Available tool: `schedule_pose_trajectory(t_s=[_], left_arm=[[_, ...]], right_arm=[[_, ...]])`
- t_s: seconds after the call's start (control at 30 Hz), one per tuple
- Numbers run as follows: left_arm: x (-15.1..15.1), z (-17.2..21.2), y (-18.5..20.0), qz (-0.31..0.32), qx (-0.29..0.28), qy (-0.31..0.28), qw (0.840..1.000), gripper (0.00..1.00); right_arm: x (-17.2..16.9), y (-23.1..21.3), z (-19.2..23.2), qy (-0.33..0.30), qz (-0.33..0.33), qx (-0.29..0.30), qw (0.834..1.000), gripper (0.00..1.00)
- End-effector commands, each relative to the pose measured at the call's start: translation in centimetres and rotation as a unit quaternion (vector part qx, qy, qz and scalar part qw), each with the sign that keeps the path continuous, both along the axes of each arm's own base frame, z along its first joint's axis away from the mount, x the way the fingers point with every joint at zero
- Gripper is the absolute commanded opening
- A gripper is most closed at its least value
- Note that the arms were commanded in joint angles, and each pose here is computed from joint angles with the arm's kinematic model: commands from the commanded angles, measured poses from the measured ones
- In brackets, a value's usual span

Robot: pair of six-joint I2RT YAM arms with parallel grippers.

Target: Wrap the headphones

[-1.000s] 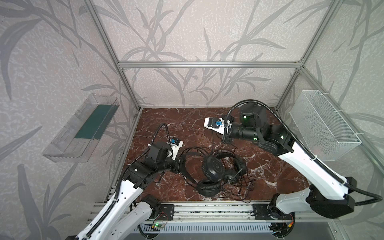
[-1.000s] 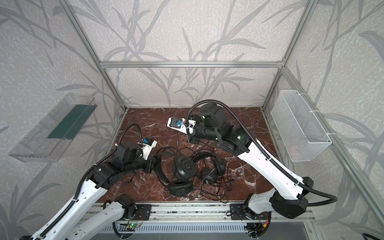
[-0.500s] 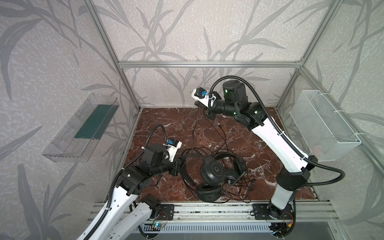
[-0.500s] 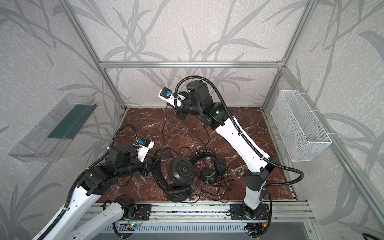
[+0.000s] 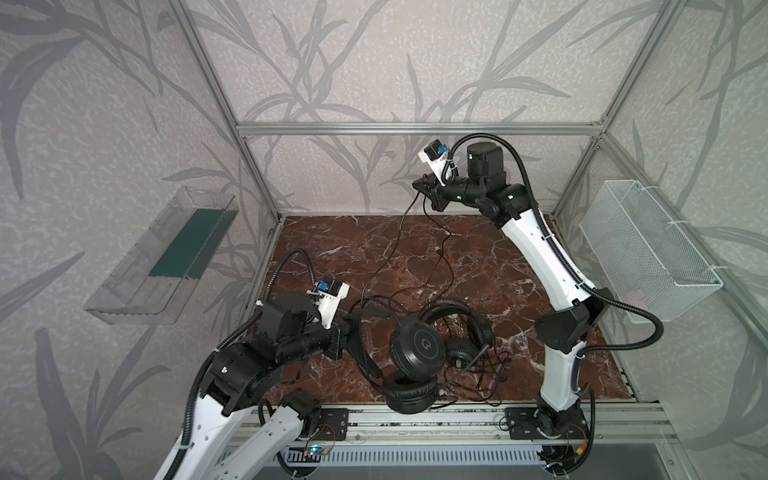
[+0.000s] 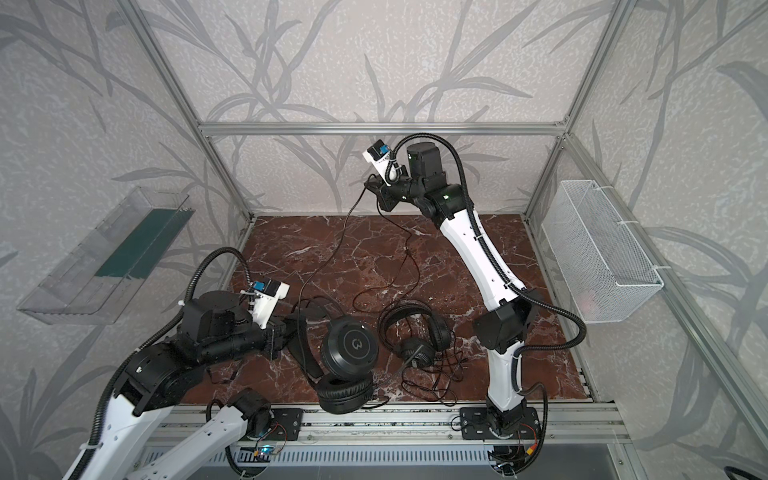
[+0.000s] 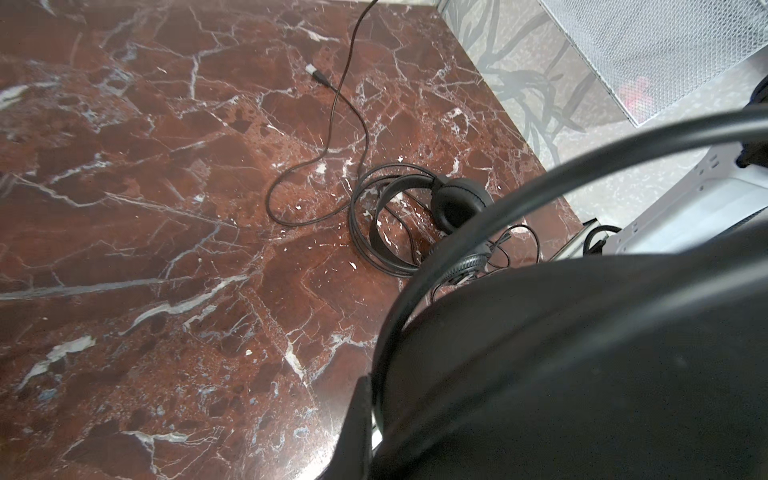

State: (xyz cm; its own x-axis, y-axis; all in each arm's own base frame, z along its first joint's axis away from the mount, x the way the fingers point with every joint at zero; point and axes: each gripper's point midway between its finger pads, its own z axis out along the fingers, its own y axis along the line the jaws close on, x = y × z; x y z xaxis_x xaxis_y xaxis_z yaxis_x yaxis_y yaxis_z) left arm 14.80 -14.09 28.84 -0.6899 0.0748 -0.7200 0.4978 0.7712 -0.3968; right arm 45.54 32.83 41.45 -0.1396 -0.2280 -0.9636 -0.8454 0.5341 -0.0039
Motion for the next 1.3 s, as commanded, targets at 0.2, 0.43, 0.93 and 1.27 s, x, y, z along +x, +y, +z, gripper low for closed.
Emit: schedule_pose_trajectory(t_s=[0.2, 0.43, 0.93, 1.27], left_arm=[[-0.1, 6.0, -0.2, 0.019, -0.062, -0.024, 0.998, 0.00], [1.2, 8.8, 0.3, 0.067, -0.101, -0.044, 0.992, 0.00], [4.9, 7.6, 3.7, 0.216, -0.034, -0.002, 0.976, 0.00], [4.6, 1.8, 2.9, 0.180, 0.056, 0.106, 0.976, 0.00]], right_arm=[[0.2, 0.2, -5.0, 0.083, 0.013, 0.088, 0.993, 0.00], [-1.9, -0.1, -9.6, 0.134, 0.009, 0.125, 0.983, 0.00], [-11.1, 0.8, -16.6, 0.147, -0.005, 0.095, 0.985, 0.00], [-8.1, -5.0, -14.9, 0.156, -0.124, 0.177, 0.964, 0.00]])
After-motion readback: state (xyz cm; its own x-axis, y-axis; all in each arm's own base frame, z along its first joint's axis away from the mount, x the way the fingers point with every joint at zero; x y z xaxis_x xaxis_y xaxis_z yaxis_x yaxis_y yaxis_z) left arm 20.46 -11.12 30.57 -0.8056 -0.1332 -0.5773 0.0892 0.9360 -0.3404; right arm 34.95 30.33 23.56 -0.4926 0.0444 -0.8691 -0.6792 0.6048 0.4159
